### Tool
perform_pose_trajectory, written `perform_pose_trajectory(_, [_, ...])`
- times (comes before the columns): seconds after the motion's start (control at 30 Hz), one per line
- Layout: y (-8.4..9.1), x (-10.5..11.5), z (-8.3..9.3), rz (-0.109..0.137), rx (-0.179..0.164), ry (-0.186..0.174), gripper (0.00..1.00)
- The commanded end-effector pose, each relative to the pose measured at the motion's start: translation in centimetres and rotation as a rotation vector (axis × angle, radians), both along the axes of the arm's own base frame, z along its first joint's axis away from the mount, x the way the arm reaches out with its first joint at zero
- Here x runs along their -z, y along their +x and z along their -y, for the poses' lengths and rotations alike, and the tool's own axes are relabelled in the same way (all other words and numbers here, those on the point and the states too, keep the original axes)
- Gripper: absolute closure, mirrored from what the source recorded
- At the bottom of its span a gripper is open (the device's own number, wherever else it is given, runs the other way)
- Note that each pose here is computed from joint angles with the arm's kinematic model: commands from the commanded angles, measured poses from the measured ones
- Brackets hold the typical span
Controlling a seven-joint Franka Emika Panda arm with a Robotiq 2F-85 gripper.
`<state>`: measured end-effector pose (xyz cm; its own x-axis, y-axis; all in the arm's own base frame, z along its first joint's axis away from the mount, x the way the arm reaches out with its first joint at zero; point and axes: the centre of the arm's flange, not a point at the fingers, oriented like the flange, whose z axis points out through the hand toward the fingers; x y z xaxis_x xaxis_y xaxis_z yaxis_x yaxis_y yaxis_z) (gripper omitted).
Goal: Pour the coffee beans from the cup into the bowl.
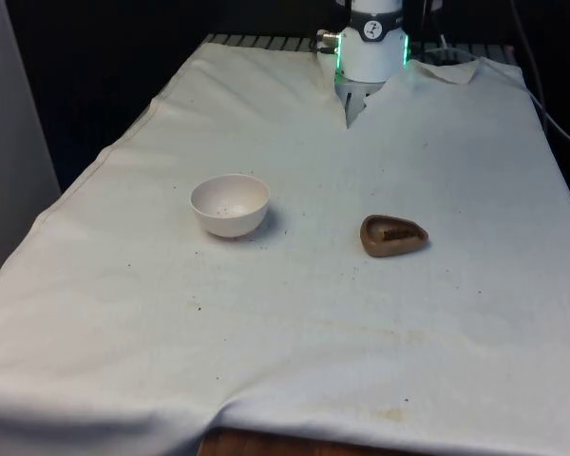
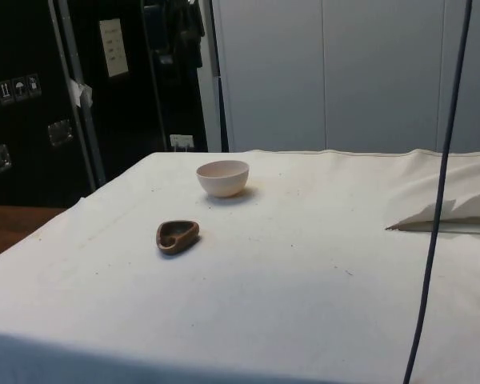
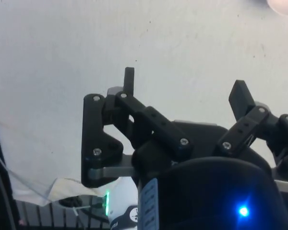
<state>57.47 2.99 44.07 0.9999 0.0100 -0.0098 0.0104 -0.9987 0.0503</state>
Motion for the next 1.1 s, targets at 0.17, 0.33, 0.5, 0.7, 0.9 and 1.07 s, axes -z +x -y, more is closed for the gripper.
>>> perform_pose_trajectory(0.17, [-0.5, 0.9, -1.0, 0.015, -0.002, -0.016, 0.0])
perform_pose_trajectory(0.33, [-0.8, 2.0, -2.7, 0.04, -0.002, -0.048, 0.0])
perform_pose_trajectory(0.5, [-0.6, 2.9, -3.7, 0.042, -0.004, -0.076, 0.0])
perform_pose_trajectory(0.7, [-0.1, 4.0, -4.7, 0.037, -0.003, -0.109, 0.0])
perform_pose_trajectory(0.9, [0.7, 4.8, -5.6, 0.036, 0.0, -0.13, 0.0])
perform_pose_trajectory(1.07, [1.5, 5.1, -6.2, 0.039, 0.0, -0.139, 0.0])
